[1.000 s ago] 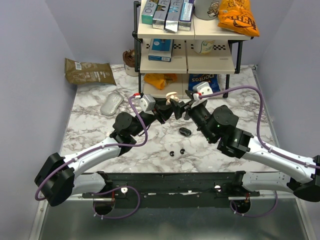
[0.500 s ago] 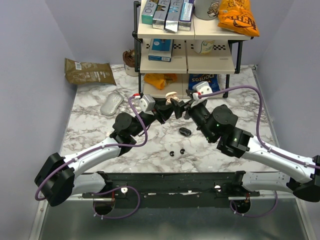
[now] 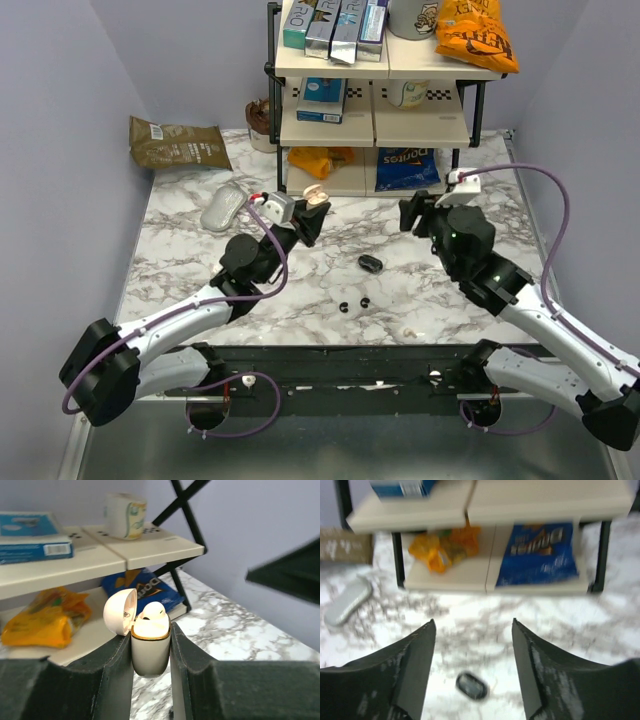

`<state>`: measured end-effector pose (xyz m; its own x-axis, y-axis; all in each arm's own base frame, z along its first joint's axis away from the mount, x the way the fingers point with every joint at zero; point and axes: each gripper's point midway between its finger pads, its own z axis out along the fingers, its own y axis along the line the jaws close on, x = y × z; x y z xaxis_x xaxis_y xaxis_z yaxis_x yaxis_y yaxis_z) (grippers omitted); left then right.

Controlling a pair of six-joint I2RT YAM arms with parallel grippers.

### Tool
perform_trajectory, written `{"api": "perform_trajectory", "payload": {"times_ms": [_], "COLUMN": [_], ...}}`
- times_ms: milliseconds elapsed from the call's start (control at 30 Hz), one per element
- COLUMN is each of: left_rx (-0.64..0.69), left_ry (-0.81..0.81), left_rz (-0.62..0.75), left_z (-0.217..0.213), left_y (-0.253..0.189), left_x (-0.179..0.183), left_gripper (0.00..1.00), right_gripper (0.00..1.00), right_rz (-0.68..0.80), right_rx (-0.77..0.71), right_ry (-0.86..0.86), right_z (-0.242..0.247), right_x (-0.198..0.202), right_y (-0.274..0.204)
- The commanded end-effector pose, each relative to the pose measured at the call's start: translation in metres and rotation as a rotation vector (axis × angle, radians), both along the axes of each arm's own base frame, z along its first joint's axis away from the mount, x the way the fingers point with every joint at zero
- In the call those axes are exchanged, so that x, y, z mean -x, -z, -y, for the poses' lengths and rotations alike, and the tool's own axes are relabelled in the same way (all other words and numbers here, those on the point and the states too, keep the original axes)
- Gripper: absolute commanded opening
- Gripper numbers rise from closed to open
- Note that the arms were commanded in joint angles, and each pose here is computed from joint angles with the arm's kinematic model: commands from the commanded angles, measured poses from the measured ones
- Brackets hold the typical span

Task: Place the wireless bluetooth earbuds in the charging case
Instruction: Pick up the earbud from the center of the board.

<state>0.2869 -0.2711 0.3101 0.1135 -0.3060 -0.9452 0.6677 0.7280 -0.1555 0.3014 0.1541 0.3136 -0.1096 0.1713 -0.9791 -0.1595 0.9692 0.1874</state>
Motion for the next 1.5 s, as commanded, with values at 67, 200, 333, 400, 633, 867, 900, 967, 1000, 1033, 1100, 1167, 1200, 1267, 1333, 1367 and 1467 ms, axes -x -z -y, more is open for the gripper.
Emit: {"api": "perform_trajectory", "payload": {"times_ms": [67, 200, 333, 400, 633, 867, 900, 967, 1000, 1033, 1100, 1167, 1200, 1267, 1333, 1367, 1467], "left_rx": [0.055, 0.084, 0.094, 0.096, 0.115, 0.113, 0.113, 0.115, 0.116, 0.118, 0.116, 0.117, 0.117, 0.113, 0.112, 0.111, 0.111], "left_ry": [-0.086, -0.031, -0.02, -0.021, 0.012, 0.053, 0.058, 0.058, 0.061, 0.062, 0.062, 0.067, 0.069, 0.072, 0.071, 0.072, 0.073], "left_rz": [-0.058, -0.086, -0.099, -0.107, -0.102, -0.123, -0.125, -0.124, -0.125, -0.125, -0.129, -0.132, -0.134, -0.138, -0.135, -0.134, -0.137], "left_z": [-0.03, -0.032, -0.037, -0.038, -0.03, -0.023, -0.022, -0.023, -0.023, -0.024, -0.024, -0.023, -0.022, -0.021, -0.021, -0.02, -0.019], "left_y": [0.013, 0.02, 0.021, 0.025, 0.023, 0.035, 0.036, 0.037, 0.037, 0.037, 0.04, 0.041, 0.041, 0.041, 0.04, 0.039, 0.039], "left_x": [0.006, 0.023, 0.034, 0.038, 0.054, 0.067, 0.069, 0.07, 0.072, 0.072, 0.073, 0.074, 0.075, 0.075, 0.075, 0.075, 0.075], "left_gripper": [0.0, 0.0, 0.0, 0.0, 0.0, 0.0, 0.0, 0.0, 0.0, 0.0, 0.0, 0.0, 0.0, 0.0, 0.0, 0.0, 0.0], "right_gripper": [0.62, 0.67, 0.75, 0.85, 0.86, 0.82, 0.81, 0.81, 0.81, 0.81, 0.8, 0.8, 0.8, 0.79, 0.77, 0.77, 0.76], "right_rz": [-0.456, -0.67, -0.811, -0.867, -1.042, -1.039, -1.05, -1.082, -1.089, -1.105, -1.104, -1.098, -1.094, -1.085, -1.076, -1.072, -1.057], "right_rx": [0.105, 0.183, 0.221, 0.261, 0.286, 0.16, 0.157, 0.166, 0.166, 0.183, 0.184, 0.192, 0.187, 0.189, 0.187, 0.182, 0.177], "right_ry": [-0.1, -0.237, -0.271, -0.231, -0.149, -0.04, -0.041, -0.043, -0.044, -0.036, -0.04, -0.029, -0.022, -0.01, 0.008, 0.014, 0.021], "right_z": [-0.005, -0.009, -0.006, -0.002, -0.002, 0.014, 0.013, 0.013, 0.012, 0.015, 0.013, 0.015, 0.015, 0.016, 0.018, 0.018, 0.018], "right_x": [0.045, 0.089, 0.115, 0.127, 0.163, 0.177, 0.179, 0.188, 0.19, 0.193, 0.195, 0.194, 0.193, 0.191, 0.189, 0.188, 0.185], "right_y": [0.144, 0.203, 0.221, 0.225, 0.247, 0.264, 0.267, 0.276, 0.279, 0.286, 0.289, 0.292, 0.292, 0.292, 0.293, 0.292, 0.292]}}
